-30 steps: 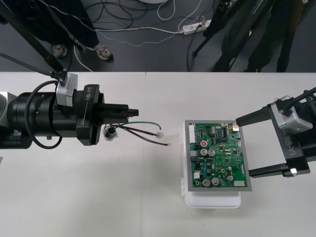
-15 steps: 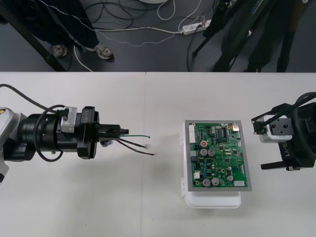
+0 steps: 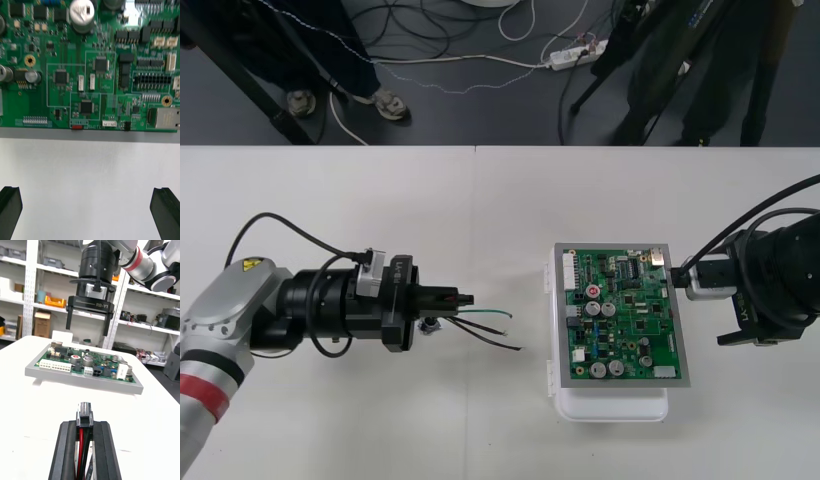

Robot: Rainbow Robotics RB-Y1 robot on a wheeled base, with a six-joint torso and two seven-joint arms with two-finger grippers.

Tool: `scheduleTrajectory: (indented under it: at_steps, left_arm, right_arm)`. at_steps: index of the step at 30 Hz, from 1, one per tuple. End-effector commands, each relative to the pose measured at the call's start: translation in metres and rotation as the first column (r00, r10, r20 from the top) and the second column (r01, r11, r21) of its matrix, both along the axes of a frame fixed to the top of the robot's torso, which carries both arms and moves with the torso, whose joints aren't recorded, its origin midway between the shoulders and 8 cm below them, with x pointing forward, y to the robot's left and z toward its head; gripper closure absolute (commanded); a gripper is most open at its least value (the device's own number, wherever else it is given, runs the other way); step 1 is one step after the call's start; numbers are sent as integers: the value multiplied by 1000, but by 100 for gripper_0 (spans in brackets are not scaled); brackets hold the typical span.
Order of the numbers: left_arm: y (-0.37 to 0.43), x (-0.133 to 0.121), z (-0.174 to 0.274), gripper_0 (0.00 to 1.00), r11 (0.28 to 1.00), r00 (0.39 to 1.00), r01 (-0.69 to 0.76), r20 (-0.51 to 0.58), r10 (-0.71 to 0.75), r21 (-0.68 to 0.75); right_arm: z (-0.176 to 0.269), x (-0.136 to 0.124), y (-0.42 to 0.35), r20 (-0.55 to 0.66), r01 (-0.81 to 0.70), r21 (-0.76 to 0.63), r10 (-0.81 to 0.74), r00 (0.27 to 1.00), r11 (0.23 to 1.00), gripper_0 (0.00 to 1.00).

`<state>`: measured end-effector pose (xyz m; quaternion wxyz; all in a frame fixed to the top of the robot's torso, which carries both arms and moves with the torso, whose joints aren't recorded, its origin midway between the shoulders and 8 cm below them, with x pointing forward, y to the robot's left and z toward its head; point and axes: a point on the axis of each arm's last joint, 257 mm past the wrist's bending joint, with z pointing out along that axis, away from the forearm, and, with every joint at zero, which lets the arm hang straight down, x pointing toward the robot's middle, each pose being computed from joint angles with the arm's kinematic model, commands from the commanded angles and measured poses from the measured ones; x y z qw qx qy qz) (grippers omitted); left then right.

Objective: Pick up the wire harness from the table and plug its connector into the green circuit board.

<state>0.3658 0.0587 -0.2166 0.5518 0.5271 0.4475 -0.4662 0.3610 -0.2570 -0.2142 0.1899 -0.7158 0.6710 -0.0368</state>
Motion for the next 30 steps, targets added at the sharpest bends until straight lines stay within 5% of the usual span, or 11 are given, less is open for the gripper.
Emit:
scheduleTrajectory:
  at_steps: [1, 13, 30]
  left_arm:
    - [-35, -4, 14, 100, 996, 985, 79, 157, -71, -46]
    - [-56, -6, 8, 100, 989, 966, 145, 211, -149, 37]
    - [-96, -8, -4, 100, 993, 982, 117, 147, -120, 26]
  right_arm:
    - [4, 14, -2, 38, -20, -31, 21, 999, 999, 0]
    - [-8, 27, 12, 83, -16, -39, 20, 996, 999, 0]
    - [-35, 25, 3, 87, -54, -174, 70, 994, 983, 0]
